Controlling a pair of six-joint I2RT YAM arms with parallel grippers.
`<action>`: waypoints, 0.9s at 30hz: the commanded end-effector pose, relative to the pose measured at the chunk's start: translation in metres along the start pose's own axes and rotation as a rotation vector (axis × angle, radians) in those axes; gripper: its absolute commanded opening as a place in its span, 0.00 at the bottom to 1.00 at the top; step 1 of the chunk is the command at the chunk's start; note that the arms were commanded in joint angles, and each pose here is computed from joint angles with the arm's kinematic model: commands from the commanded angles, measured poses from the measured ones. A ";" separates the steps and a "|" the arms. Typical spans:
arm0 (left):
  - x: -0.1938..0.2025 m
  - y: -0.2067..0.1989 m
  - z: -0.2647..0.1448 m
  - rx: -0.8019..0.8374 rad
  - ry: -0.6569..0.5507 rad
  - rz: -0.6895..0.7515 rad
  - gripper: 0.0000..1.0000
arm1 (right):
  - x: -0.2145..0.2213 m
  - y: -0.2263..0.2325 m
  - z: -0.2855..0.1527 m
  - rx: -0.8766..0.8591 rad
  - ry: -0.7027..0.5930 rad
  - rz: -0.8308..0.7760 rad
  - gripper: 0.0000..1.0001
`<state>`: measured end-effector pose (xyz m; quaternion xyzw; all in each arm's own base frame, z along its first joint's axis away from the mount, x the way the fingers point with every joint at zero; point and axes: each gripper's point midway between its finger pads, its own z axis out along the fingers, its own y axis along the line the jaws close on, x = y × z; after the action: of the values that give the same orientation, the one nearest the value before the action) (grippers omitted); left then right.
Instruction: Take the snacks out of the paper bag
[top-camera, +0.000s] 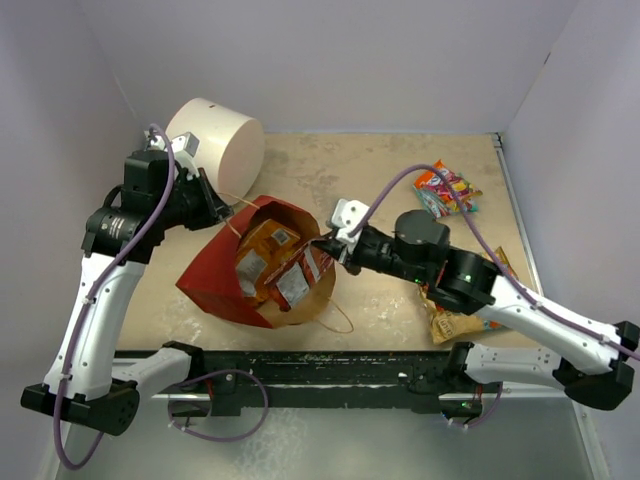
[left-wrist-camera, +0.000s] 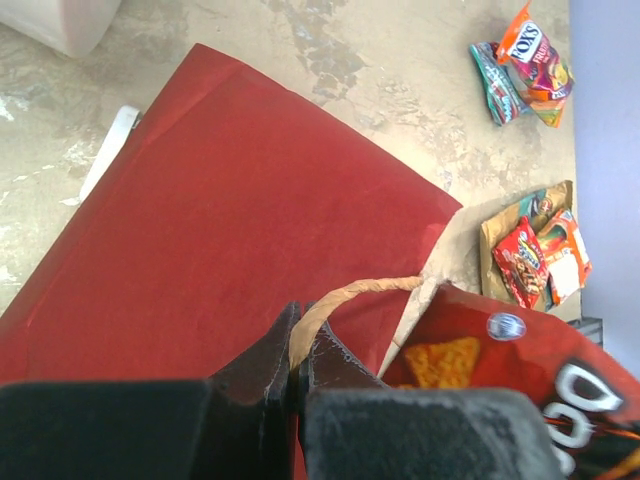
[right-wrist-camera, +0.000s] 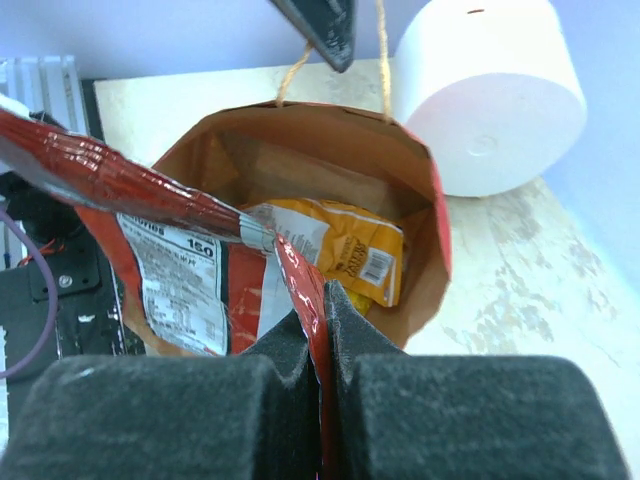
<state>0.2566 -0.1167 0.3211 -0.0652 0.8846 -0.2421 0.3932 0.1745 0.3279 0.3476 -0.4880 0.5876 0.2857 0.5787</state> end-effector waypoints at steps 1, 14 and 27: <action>-0.022 0.004 -0.002 -0.038 -0.084 0.024 0.00 | -0.049 -0.037 -0.043 0.196 -0.102 0.072 0.00; -0.017 0.007 -0.001 -0.047 -0.073 0.007 0.00 | -0.013 -0.185 -0.118 1.000 0.118 0.273 0.00; -0.014 0.002 -0.002 -0.023 -0.051 0.009 0.00 | 0.084 -0.305 -0.041 0.809 0.215 0.123 0.00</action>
<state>0.2614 -0.1099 0.3166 -0.0771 0.8881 -0.2217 0.3952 0.4021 0.1508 0.3043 -0.1686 0.8015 -0.0384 0.5725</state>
